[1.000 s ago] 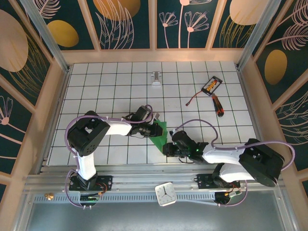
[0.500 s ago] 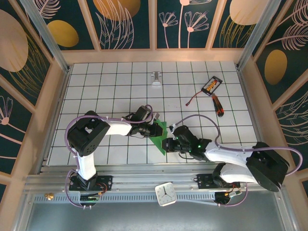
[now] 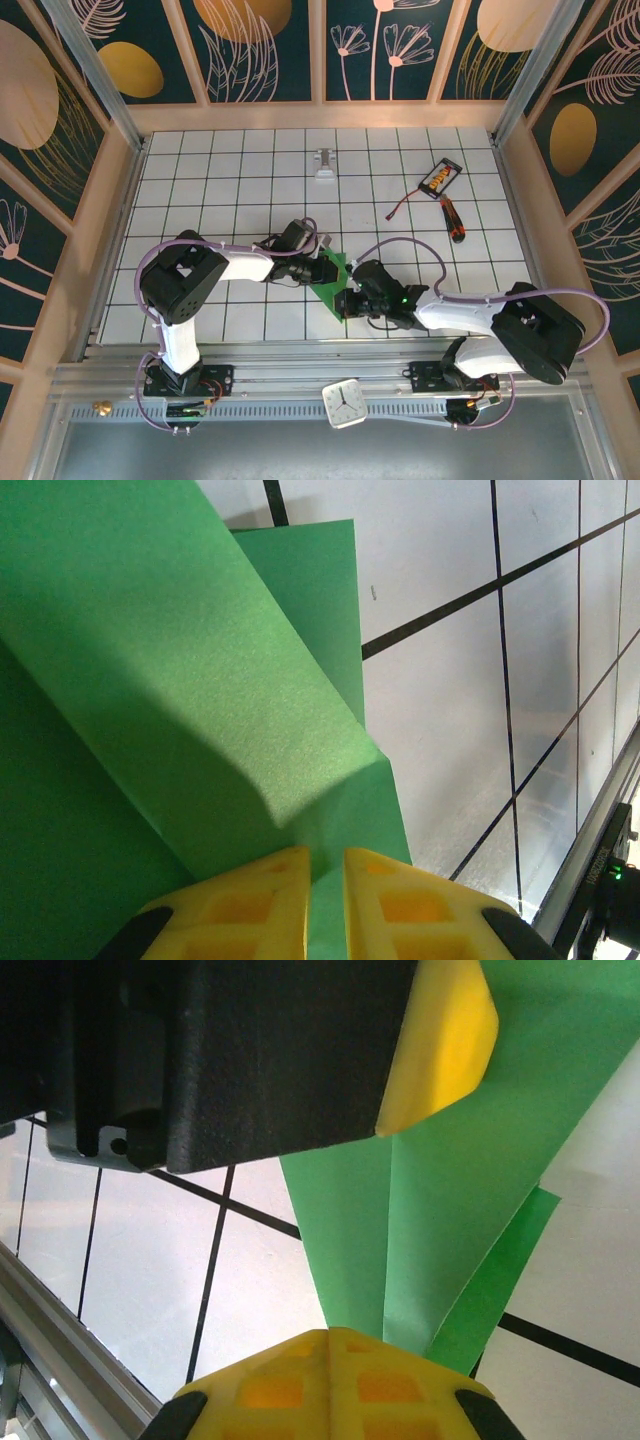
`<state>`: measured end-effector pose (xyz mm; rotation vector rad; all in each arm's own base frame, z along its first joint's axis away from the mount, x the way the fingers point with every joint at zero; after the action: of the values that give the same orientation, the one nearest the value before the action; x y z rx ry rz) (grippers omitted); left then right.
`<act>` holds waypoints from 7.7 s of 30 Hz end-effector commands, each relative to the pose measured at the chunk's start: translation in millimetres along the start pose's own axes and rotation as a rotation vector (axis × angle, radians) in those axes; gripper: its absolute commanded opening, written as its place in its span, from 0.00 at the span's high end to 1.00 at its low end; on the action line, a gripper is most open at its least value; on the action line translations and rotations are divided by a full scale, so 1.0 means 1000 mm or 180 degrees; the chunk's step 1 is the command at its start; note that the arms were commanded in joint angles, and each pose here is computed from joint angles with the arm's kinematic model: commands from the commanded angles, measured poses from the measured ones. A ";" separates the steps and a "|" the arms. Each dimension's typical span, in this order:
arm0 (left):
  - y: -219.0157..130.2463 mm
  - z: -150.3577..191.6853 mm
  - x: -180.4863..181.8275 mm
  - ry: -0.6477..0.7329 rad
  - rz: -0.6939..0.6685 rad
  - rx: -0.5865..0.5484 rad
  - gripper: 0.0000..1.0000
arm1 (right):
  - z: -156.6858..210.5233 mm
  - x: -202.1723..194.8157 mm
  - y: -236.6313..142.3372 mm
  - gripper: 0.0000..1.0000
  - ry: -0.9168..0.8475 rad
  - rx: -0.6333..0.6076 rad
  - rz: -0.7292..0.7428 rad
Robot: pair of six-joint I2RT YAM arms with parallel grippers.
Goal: Fold a paper plane with a square sheet of paper (pick it up from the middle)
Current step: Fourth fold the wing at the center of the table.
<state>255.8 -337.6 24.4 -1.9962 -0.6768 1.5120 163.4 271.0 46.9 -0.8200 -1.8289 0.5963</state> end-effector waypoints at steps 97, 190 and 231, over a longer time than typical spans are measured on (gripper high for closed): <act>0.007 0.015 0.050 -0.0167 -0.0559 0.0172 0.82 | 0.081 -0.032 -0.005 1.00 -0.0412 0.1234 0.0218; 0.012 0.037 -0.010 -0.0494 0.0205 0.0293 1.00 | 0.043 -0.053 0.005 1.00 0.0041 0.0641 0.0222; -0.007 -0.065 0.056 -0.0493 -0.0245 -0.0285 0.97 | 0.077 -0.066 0.009 1.00 0.0121 0.1050 0.0500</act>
<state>295.4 -324.2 20.4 -1.8991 -0.6792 1.7091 155.1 269.2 21.6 -0.6924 -1.8155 0.6854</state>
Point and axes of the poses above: each hand's point on the last joint's axis, 136 mm out from that joint toward the fingers, its own y axis out along the fingers, its own x axis along the line the jaws close on, z = x × y, the point moved 1 cm from there along -y, back along the fingers, and after that the axes turned 2 degrees about y, right-handed, at the moved point
